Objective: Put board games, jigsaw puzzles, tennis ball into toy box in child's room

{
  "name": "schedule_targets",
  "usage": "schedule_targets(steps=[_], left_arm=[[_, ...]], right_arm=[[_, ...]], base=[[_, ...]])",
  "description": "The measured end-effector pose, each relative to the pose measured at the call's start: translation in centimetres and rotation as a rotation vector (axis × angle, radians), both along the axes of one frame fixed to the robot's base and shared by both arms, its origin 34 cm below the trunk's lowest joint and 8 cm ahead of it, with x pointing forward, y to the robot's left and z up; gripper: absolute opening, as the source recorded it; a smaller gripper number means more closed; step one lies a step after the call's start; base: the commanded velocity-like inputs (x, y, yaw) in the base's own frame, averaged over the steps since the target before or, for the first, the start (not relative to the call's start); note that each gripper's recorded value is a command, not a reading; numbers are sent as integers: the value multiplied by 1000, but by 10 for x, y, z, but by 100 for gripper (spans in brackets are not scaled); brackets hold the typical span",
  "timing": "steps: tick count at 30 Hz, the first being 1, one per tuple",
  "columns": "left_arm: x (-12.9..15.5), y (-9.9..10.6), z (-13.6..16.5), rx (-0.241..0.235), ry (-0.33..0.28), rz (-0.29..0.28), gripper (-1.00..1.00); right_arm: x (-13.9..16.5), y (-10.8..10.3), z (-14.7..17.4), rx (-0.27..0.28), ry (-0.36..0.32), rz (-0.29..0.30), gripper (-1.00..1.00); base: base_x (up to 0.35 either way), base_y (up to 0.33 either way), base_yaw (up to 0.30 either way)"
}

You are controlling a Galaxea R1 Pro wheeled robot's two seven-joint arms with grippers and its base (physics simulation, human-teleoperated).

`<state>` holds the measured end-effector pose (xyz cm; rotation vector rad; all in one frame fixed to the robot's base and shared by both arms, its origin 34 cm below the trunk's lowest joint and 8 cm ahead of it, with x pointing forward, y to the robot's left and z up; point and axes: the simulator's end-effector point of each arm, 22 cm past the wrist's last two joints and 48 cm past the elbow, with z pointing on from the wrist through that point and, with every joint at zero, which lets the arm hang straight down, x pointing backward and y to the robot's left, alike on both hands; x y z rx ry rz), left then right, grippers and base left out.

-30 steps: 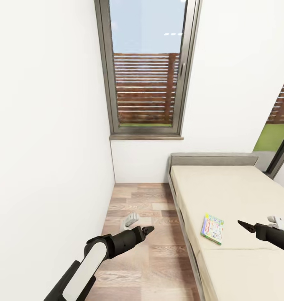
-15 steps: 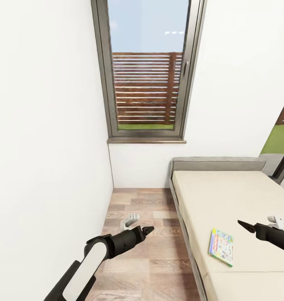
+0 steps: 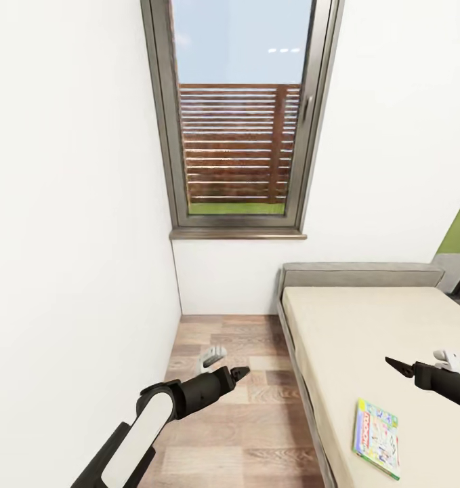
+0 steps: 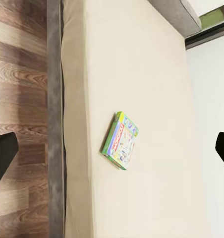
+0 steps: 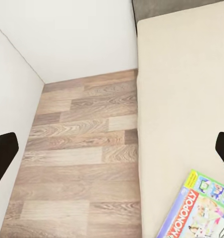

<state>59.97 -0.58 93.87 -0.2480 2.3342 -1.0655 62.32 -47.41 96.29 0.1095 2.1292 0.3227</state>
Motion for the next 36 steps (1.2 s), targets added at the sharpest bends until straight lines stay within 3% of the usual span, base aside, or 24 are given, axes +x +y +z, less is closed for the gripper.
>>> schedule_targets(steps=[24, 36], left_arm=[[0, 0, 0, 0, 0, 0, 100], [0, 0, 0, -1, 1, 0, 100]], right_arm=[[0, 0, 0, -1, 0, -1, 100], [0, -1, 0, -1, 0, -1, 100]], base=[[329, 0, 0], [123, 0, -10]])
